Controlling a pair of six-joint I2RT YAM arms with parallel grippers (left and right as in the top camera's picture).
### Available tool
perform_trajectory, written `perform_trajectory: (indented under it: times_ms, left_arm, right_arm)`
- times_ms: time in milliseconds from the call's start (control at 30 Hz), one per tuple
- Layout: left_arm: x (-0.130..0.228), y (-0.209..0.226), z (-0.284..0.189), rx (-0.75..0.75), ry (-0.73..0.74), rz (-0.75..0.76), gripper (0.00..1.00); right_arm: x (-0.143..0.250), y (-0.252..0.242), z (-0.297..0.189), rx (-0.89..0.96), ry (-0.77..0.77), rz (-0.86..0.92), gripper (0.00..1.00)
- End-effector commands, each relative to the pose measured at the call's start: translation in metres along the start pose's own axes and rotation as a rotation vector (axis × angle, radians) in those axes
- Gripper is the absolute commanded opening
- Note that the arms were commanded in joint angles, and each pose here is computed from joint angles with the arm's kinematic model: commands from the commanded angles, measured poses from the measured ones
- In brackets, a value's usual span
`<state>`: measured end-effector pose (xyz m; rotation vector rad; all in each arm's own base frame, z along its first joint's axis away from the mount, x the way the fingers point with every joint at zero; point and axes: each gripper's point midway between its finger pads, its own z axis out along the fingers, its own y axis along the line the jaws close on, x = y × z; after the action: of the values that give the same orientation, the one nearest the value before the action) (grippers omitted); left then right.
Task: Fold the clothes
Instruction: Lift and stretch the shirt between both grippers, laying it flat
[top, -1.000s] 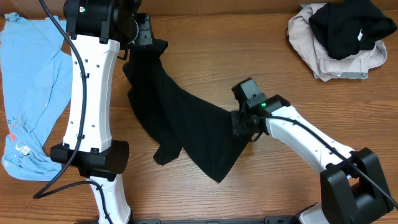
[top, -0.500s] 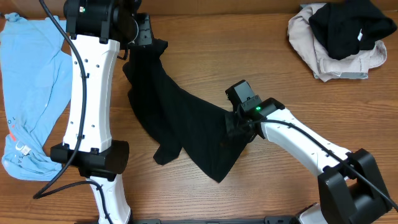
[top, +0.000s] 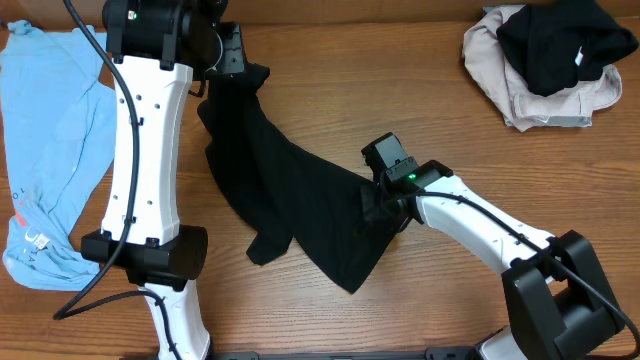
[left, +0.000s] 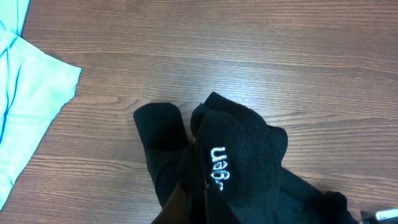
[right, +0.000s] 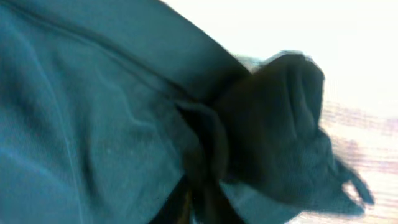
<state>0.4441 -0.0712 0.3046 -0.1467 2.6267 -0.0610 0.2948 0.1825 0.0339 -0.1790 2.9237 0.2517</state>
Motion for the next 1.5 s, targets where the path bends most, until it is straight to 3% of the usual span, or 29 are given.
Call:
perform_trajectory:
  times_ms: [0, 233, 500, 667, 867, 1167, 1333, 1467]
  left_arm:
    - [-0.003, 0.004, 0.003, -0.014, -0.008, 0.028, 0.04]
    - [-0.013, 0.006, -0.039, 0.005, -0.115, 0.026, 0.04]
    - [-0.019, 0.031, -0.168, -0.007, -0.436, -0.022, 0.04]
    - [0.006, 0.045, -0.247, 0.033, -0.601, -0.047, 0.07]
    - [0.044, 0.079, -0.323, -0.003, -0.786, -0.136, 0.07]
    - [0.094, 0.105, -0.378, -0.008, -0.916, -0.188, 0.04]
    - [0.092, 0.104, -0.366, -0.013, -0.871, -0.198, 0.04]
    - [0.077, 0.098, -0.333, -0.051, -0.769, -0.176, 0.04]
  right_arm:
    - [-0.025, 0.013, -0.022, -0.034, -0.066, 0.002, 0.04]
    - [-0.075, 0.016, -0.112, -0.073, -0.213, 0.029, 0.04]
    - [-0.111, -0.021, -0.265, -0.073, -0.455, 0.079, 0.04]
    - [-0.102, -0.042, -0.367, -0.083, -0.644, 0.091, 0.04]
    - [-0.059, -0.045, -0.45, -0.083, -0.795, 0.075, 0.04]
    - [0.022, -0.04, -0.514, -0.109, -0.946, 0.055, 0.04]
    - [0.038, -0.043, -0.517, -0.097, -0.959, 0.06, 0.04]
    - [0.027, -0.048, -0.502, -0.063, -0.902, 0.076, 0.04]
